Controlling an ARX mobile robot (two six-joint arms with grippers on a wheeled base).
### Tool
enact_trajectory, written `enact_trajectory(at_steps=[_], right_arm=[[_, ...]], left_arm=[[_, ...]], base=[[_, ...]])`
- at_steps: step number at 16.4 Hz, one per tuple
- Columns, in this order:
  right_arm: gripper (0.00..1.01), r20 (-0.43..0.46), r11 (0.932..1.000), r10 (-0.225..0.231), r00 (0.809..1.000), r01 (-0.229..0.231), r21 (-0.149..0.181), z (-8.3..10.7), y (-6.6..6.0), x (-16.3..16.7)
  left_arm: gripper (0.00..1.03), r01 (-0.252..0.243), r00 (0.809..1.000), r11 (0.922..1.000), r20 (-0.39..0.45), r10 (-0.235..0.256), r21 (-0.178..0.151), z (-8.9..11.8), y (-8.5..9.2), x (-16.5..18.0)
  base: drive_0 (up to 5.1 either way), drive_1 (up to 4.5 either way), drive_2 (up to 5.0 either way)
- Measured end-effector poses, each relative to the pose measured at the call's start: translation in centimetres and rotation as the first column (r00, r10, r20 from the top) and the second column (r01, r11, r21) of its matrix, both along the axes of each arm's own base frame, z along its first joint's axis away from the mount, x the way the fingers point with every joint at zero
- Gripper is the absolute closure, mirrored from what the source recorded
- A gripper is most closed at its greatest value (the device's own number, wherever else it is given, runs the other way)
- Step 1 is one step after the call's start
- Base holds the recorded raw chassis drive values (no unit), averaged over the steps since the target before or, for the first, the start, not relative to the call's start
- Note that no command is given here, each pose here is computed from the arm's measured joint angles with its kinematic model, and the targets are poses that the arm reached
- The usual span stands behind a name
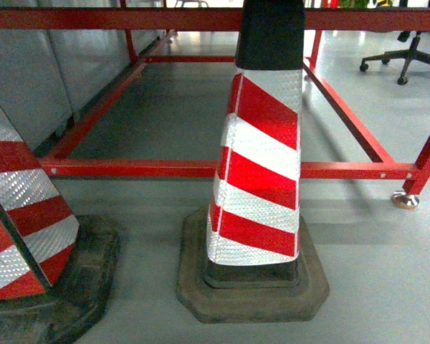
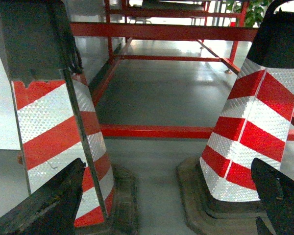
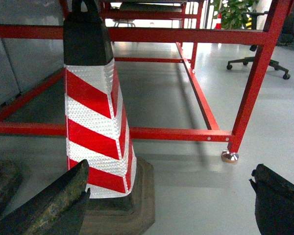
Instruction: Place box next to blue box on left shelf
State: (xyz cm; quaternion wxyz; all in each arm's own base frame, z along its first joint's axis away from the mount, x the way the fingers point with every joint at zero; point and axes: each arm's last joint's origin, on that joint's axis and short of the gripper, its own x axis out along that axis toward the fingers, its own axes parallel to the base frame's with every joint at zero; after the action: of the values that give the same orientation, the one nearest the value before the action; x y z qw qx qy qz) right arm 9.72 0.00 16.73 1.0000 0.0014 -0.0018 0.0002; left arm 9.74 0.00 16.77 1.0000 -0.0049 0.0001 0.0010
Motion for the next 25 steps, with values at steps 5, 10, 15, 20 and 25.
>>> enact_trajectory(at_steps=[5, 10, 15, 20, 25], right_arm=[[0.03, -0.002, 1.0, 0.0, 1.0, 0.0, 0.0, -0.02, 0.0, 0.0], [0.03, 0.0, 1.0, 0.0, 1.0, 0.0, 0.0, 0.0, 0.0, 0.0], [0.03, 0.0, 1.0, 0.0, 1.0, 0.0, -0.001, 0.0, 0.0, 0.0], [0.03, 0.0, 1.0, 0.0, 1.0, 0.0, 0.0, 0.0, 0.0, 0.0], [0.03, 0.0, 1.0, 0.0, 1.0, 0.0, 0.0, 0.0, 0.0, 0.0]], left_arm=[[0.05, 0.004, 1.0, 1.0, -0.001, -0.004, 0.0, -0.01, -0.01, 0.0], [0.05, 0.001, 1.0, 1.0, -0.001, -0.001, 0.008, -0.01, 0.0, 0.0], [0.05, 0.002, 1.0, 1.0, -0.001, -0.002, 0.01, -0.01, 0.0, 0.0], [0.05, 0.001, 1.0, 0.9999, -0.001, -0.001, 0.01, -0.01, 0.0, 0.0], [0.05, 0.0, 1.0, 1.0, 0.0, 0.0, 0.01, 0.0, 0.0, 0.0]], base=[[0.0, 0.0, 0.0], [0.0, 0.0, 0.0], [0.0, 0.0, 0.0], [0.0, 0.0, 0.0], [0.0, 0.0, 0.0]])
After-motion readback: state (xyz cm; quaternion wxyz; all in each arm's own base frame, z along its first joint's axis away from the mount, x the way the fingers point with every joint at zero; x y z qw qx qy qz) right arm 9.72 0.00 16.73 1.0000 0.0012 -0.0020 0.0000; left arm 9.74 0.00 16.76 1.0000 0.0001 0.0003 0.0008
